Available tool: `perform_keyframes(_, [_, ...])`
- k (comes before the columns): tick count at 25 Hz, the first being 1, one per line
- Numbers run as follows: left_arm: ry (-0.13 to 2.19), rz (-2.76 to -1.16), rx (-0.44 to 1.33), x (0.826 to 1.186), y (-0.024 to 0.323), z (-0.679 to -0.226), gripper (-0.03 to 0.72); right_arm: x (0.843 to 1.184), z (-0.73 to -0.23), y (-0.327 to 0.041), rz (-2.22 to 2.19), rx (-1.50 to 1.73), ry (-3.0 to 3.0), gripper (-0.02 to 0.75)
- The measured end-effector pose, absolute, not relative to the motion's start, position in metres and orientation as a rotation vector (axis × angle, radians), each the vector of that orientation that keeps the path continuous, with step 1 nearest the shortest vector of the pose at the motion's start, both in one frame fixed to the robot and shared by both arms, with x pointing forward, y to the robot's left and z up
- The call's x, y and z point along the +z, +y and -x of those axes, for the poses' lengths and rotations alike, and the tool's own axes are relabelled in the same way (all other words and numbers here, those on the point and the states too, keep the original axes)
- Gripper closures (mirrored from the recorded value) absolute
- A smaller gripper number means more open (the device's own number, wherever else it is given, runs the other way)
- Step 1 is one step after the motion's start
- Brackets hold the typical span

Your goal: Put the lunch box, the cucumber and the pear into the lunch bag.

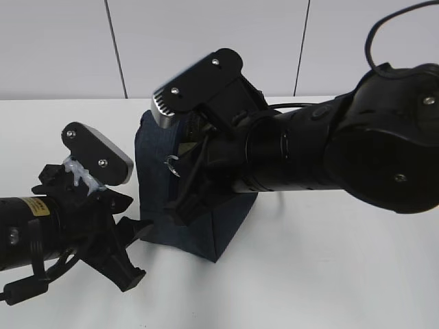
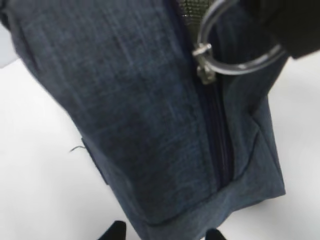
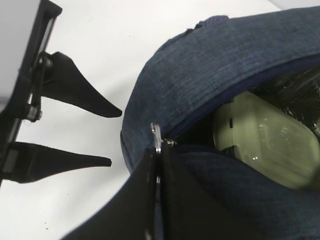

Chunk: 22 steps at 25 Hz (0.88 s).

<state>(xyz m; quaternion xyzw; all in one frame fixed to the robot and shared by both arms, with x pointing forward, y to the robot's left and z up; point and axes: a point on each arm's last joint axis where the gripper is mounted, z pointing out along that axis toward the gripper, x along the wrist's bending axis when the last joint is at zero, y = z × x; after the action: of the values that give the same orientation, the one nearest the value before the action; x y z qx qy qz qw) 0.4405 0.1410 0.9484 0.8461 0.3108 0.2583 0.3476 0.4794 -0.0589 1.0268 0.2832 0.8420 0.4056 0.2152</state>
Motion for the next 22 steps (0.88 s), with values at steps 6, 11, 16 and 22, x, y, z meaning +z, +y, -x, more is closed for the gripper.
perform_keyframes(6, [0.807, -2.178, 0.679, 0.951, 0.135, -0.447, 0.396, 1.026, -0.479, -0.059, -0.787, 1.119, 2.338, 0.738])
perform_keyframes(11, [0.809, -2.185, 0.673, 0.948, 0.127, -0.457, 0.438, 1.027, -0.479, -0.060, -0.789, 1.115, 2.340, 0.738])
perform_keyframes(16, [0.830, -2.176, 0.666, 0.947, 0.126, -0.458, 0.645, 1.027, -0.479, -0.060, -0.789, 1.113, 2.341, 0.738])
perform_keyframes(22, [0.837, -2.170, 0.663, 0.948, 0.126, -0.458, 0.668, 1.033, -0.481, -0.058, -0.788, 1.121, 2.331, 0.738])
